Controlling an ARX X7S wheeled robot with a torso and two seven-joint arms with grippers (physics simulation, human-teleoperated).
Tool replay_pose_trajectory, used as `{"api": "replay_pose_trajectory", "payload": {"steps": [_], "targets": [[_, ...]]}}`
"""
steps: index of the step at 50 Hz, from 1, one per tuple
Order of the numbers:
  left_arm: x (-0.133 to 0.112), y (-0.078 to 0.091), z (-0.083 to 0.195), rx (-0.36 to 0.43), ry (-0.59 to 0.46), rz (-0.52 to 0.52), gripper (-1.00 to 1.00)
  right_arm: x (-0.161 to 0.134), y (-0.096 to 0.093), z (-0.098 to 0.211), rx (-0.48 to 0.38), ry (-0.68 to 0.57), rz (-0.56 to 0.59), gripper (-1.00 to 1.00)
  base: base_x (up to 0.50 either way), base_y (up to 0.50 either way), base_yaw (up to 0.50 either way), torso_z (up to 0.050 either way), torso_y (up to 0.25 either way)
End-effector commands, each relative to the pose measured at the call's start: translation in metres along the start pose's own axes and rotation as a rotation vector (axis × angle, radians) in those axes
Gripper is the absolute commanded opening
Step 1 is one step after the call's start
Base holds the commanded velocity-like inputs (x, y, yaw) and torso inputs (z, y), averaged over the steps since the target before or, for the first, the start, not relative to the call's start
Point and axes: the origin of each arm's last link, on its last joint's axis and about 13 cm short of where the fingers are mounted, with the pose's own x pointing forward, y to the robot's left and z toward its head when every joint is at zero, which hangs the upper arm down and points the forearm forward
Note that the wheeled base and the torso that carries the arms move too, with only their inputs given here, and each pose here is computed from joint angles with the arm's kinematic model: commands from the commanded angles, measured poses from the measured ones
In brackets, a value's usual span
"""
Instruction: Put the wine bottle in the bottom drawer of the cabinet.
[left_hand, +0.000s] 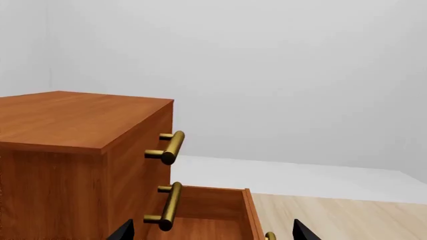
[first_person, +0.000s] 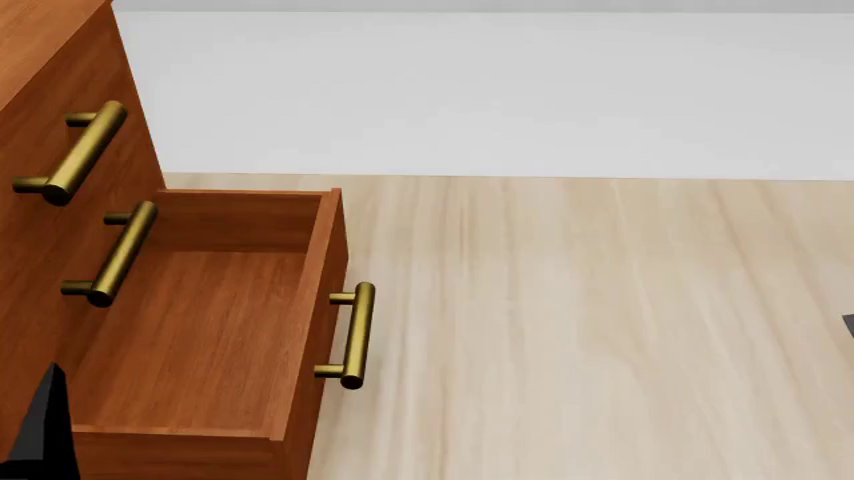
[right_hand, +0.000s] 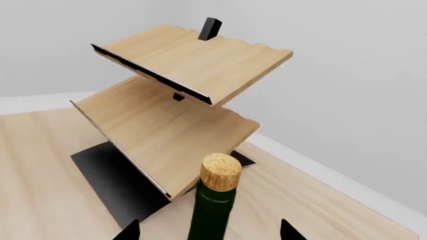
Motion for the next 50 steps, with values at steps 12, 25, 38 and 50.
{"api": "replay_pose_trajectory", "payload": {"steps": [12,25,38,50], "targets": [[0.001,0.000,-0.004,0.002,0.006,0.000,1.00,0.014,0.003,-0.007,-0.014,0.018,0.000,1.00,0.00,0.00,0.00,0.000,0.000],[0.001,0.001,-0.005,0.001,0.007,0.008,1.00,0.020,0.002,-0.007,-0.015,0.036,-0.018,1.00,0.00,0.00,0.00,0.000,0.000],[0.002,0.000,-0.006,0.000,0.014,0.003,1.00,0.026,0.001,-0.002,0.011,0.033,-0.024,1.00,0.00,0.00,0.00,0.000,0.000],[0.003,0.000,-0.006,0.004,0.017,0.000,1.00,0.033,0.003,0.000,-0.008,0.025,-0.016,1.00,0.00,0.00,0.00,0.000,0.000]]}}
